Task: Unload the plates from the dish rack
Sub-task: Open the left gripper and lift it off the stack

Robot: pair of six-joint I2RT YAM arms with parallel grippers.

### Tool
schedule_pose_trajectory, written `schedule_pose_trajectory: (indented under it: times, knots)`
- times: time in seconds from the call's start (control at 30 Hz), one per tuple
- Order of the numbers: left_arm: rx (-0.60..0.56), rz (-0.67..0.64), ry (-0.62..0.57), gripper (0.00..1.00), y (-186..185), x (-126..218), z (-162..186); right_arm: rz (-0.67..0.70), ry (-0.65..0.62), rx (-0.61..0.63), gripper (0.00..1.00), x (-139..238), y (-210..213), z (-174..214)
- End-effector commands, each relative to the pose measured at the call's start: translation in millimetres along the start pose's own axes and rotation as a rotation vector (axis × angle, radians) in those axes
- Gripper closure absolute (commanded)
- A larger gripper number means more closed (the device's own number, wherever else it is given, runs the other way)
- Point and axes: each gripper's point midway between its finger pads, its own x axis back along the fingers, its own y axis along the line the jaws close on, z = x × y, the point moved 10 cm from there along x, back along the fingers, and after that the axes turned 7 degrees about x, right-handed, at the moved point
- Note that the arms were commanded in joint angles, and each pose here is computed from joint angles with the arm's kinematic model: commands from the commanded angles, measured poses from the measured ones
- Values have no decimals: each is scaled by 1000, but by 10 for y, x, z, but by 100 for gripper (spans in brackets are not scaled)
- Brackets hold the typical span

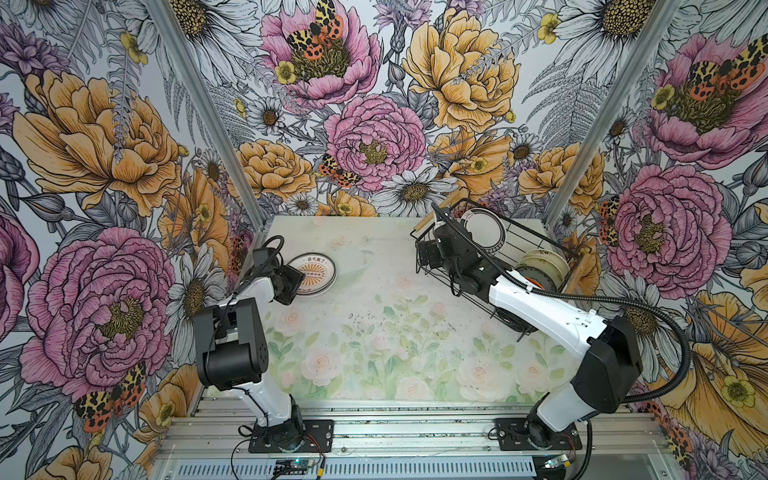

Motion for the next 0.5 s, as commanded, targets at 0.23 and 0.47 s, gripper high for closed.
schedule_pose_trajectory:
  times: [0.23,0.47]
  knots:
    - [-56,-64,11,35,6,-70,18,-14,9,-7,1,-24,-19,50]
    - [-62,-73,10,33,20,-67,6,-37,12,-2,1,-33,-5,56]
